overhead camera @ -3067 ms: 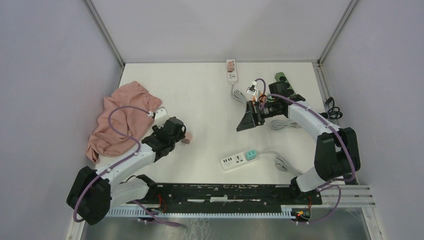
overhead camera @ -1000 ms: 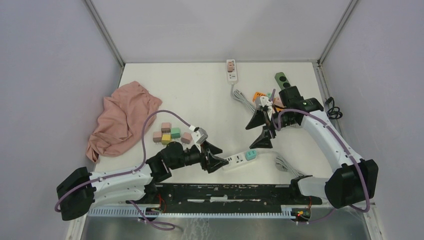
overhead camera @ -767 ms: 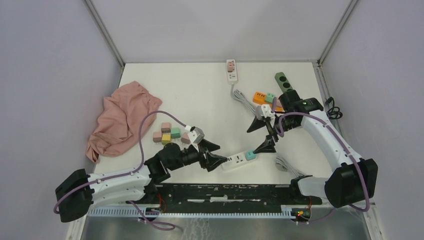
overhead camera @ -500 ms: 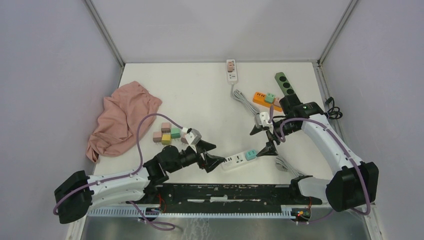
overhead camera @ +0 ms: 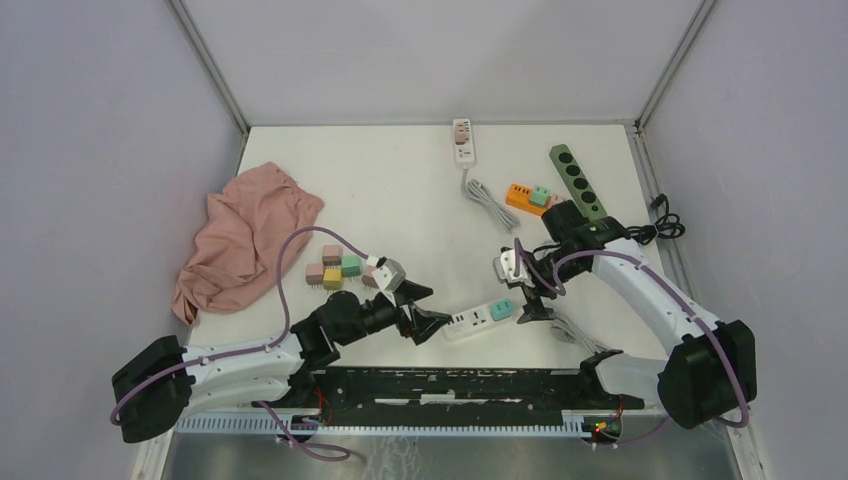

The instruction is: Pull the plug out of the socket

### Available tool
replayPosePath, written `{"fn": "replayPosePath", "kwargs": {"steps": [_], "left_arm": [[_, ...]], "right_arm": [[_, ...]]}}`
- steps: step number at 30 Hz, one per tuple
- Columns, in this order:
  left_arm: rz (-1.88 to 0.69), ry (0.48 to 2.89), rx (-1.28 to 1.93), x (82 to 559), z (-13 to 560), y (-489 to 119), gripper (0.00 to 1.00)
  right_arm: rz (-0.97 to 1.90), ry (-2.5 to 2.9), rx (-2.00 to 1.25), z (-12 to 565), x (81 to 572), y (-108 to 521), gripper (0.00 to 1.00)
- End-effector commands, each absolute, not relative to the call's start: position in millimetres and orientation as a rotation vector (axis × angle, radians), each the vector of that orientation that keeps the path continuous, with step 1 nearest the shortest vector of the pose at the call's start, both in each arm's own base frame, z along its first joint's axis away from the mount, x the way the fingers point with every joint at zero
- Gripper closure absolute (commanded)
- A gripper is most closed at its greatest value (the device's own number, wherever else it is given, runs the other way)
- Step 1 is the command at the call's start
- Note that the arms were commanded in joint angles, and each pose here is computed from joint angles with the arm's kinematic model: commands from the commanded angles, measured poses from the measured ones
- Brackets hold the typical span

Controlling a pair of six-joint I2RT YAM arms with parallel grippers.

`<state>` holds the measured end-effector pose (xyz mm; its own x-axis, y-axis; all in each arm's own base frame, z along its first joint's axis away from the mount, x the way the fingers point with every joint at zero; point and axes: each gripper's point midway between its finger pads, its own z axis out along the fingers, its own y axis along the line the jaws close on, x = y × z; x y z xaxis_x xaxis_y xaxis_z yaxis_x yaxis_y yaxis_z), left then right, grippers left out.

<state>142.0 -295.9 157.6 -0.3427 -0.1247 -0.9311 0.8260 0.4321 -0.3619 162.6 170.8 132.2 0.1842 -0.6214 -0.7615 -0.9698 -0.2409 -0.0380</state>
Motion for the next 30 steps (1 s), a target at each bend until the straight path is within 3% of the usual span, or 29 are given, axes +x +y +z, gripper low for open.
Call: {"fn": "replayPosePath", "kwargs": {"steps": [1, 14, 22, 30], "left_arm": [[-1.092, 1.537, 0.662, 145, 168, -299, 0.11], [-1.073, 1.584, 0.694, 150, 149, -311, 0.14], [-1.063, 1.561, 0.666, 150, 150, -307, 0.15], [-1.071, 1.546, 0.665, 146, 148, -306, 0.15]], "right_arm": [[0.758, 1.495, -2.021, 118, 171, 169, 0.0], [0.701, 1.541, -2.131, 87, 170, 183, 0.05], [0.633, 1.542, -2.231, 70, 168, 186, 0.23], [0.573, 1.519, -2.276, 64, 170, 187, 0.51]]}}
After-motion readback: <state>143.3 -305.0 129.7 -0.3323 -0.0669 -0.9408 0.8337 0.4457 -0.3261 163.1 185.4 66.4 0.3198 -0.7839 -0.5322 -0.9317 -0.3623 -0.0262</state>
